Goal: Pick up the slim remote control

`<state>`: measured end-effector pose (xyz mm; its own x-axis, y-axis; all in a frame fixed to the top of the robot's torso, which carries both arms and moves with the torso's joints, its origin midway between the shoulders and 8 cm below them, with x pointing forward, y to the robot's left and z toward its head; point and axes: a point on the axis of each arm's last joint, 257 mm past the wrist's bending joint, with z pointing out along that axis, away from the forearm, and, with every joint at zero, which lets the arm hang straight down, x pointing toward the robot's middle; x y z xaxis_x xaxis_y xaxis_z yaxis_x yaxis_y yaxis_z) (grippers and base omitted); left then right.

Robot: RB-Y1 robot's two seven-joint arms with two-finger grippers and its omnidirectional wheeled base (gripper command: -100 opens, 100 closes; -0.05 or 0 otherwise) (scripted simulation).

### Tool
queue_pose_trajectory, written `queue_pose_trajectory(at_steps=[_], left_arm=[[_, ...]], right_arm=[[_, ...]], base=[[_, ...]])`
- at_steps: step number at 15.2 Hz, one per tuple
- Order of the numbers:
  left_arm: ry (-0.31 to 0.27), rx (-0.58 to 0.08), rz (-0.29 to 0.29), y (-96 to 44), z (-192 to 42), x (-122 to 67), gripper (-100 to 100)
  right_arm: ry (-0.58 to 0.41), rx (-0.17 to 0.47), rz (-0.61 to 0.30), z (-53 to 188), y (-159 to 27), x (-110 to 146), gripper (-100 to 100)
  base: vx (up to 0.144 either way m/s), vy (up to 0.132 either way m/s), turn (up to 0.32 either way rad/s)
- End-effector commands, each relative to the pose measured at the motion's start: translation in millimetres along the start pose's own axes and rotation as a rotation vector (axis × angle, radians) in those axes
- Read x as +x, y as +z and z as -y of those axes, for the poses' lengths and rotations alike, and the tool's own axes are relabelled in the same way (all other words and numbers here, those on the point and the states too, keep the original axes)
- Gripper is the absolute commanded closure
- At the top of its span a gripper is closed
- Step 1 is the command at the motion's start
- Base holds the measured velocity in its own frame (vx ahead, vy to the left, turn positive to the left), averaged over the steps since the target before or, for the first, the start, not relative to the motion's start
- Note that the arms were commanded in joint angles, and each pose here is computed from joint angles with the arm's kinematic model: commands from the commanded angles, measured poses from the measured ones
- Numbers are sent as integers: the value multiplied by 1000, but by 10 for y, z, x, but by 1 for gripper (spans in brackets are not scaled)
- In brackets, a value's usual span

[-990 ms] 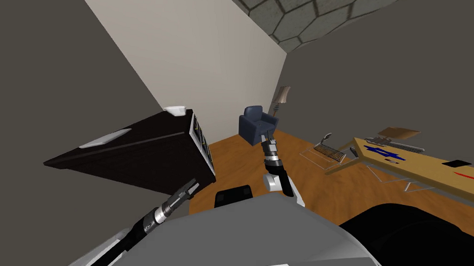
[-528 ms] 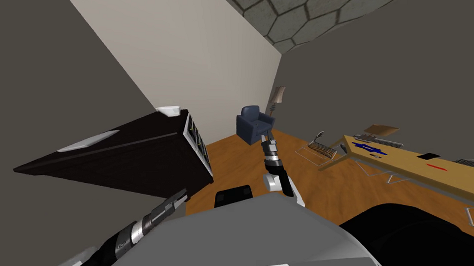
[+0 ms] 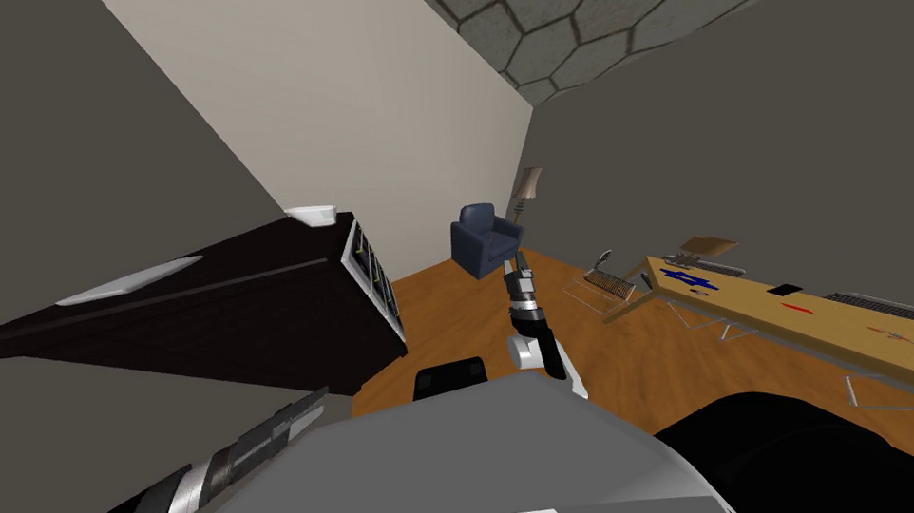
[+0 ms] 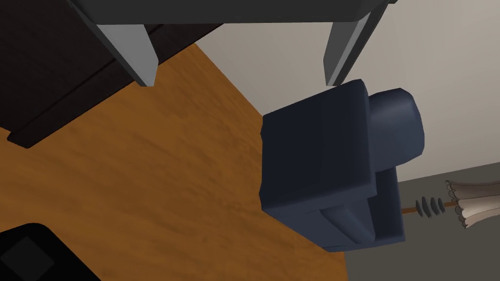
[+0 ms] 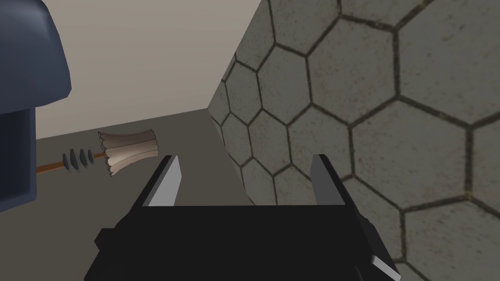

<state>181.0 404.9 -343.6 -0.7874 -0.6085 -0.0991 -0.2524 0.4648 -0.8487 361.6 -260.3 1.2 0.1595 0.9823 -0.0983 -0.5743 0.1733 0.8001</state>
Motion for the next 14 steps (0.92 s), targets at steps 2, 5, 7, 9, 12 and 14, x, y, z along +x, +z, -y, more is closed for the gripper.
queue_pose_trajectory(at_steps=[2,5,7,9,12,14], left_arm=[[-6,-98,-14,-406,-220,-67,-100],[7,-122,-14,-494,-243,-121,-100],[1,-200,-27,-851,-337,-191,-100],[9,-226,-19,-937,-396,-242,-100],[12,-327,-20,-1398,-487,-371,-100],[4,-371,-16,-1660,-481,-451,-100]], right_arm=[[0,0,0,0,0,0,0],[0,0,0,0,0,0,0],[0,0,0,0,0,0,0],[0,0,0,0,0,0,0],[0,0,0,0,0,0,0],[0,0,0,0,0,0,0]], base=[[0,-53,-102],[-4,-26,-21],[1,-35,-132],[2,-26,-24],[8,-32,-99],[9,-20,-46]])
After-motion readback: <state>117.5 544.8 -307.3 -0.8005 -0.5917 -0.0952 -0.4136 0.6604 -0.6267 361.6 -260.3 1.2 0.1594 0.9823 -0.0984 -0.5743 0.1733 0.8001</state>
